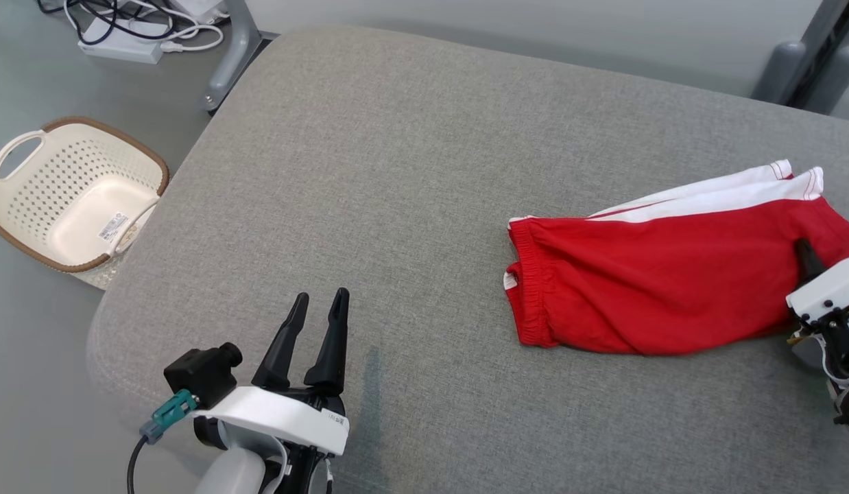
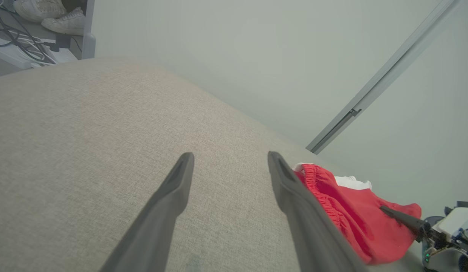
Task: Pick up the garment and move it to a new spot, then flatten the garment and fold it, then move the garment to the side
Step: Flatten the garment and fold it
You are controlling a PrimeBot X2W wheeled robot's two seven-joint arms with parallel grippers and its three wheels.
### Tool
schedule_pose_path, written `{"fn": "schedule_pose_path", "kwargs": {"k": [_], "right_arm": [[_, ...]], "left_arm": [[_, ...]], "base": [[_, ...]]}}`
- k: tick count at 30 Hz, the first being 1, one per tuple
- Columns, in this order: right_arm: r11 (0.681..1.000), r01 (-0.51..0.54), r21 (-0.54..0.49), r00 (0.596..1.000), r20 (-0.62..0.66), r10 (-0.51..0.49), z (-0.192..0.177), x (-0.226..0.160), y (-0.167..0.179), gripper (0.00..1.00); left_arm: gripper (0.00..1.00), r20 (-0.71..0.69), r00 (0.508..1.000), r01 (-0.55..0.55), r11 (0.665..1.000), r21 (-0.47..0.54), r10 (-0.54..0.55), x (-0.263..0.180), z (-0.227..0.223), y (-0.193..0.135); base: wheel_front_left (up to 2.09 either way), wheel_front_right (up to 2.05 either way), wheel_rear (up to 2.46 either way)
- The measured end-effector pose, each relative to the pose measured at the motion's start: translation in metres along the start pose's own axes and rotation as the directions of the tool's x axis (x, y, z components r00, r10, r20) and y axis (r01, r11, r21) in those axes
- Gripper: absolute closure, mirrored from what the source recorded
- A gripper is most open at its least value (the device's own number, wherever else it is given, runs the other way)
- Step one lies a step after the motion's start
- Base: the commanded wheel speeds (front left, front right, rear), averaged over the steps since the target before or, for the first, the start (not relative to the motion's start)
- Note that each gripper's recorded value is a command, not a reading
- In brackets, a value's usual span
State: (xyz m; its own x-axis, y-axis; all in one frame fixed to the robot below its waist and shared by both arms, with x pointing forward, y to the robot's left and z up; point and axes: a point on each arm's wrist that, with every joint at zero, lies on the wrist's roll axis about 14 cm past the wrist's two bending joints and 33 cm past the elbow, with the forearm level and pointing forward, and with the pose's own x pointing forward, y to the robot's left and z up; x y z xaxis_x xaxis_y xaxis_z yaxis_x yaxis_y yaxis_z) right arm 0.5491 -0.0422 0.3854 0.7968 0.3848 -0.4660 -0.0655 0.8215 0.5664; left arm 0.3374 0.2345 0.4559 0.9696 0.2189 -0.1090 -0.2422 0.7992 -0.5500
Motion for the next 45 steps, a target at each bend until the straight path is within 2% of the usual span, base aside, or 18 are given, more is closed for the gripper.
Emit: {"fn": "schedule_pose_path", "kwargs": {"k": [12, 19, 25, 29, 35, 39, 45], "right_arm": [[0.988, 0.095, 0.123, 0.982, 0.153, -0.113, 0.013, -0.058, -0.043, 1.0], [0.967, 0.165, 0.195, 0.968, 0.158, -0.197, -0.003, -0.088, -0.07, 1.0], [0.966, 0.163, 0.2, 0.966, 0.167, -0.197, -0.004, -0.092, -0.069, 1.0], [0.98, 0.127, 0.151, 0.968, 0.195, -0.155, 0.004, -0.086, -0.053, 1.0], [0.998, -0.027, 0.062, 0.965, 0.263, 0.01, 0.02, -0.077, 0.009, 1.0], [0.988, -0.153, 0.029, 0.949, 0.282, 0.138, 0.019, -0.077, 0.057, 1.0], [0.953, -0.301, -0.023, 0.93, 0.214, 0.299, -0.012, -0.083, 0.111, 1.0]], "left_arm": [[0.0, -0.007, 0.997, 0.079, 0.997, -0.01, -0.079, -0.007, -0.006, -0.021], [0.0, 0.002, 0.994, 0.113, 0.993, -0.015, -0.113, -0.013, -0.004, -0.03], [0.0, 0.0, 0.993, 0.114, 0.993, -0.005, -0.114, -0.015, -0.005, -0.029], [0.0, 0.026, 0.995, 0.101, 0.995, -0.003, -0.101, -0.016, 0.003, -0.024], [0.0, 0.041, 0.995, 0.094, 0.996, -0.003, -0.093, -0.022, 0.007, -0.02], [0.0, 0.054, 0.996, 0.079, 0.997, -0.025, -0.077, -0.027, 0.01, -0.015], [0.0, 0.066, 0.996, 0.058, 0.997, -0.059, -0.054, -0.033, 0.011, -0.008]], "base": [[0.0, 0.0, 0.0], [0.0, 0.0, 0.0], [0.0, 0.0, 0.0], [0.0, 0.0, 0.0], [0.0, 0.0, 0.0], [0.0, 0.0, 0.0], [0.0, 0.0, 0.0]]}}
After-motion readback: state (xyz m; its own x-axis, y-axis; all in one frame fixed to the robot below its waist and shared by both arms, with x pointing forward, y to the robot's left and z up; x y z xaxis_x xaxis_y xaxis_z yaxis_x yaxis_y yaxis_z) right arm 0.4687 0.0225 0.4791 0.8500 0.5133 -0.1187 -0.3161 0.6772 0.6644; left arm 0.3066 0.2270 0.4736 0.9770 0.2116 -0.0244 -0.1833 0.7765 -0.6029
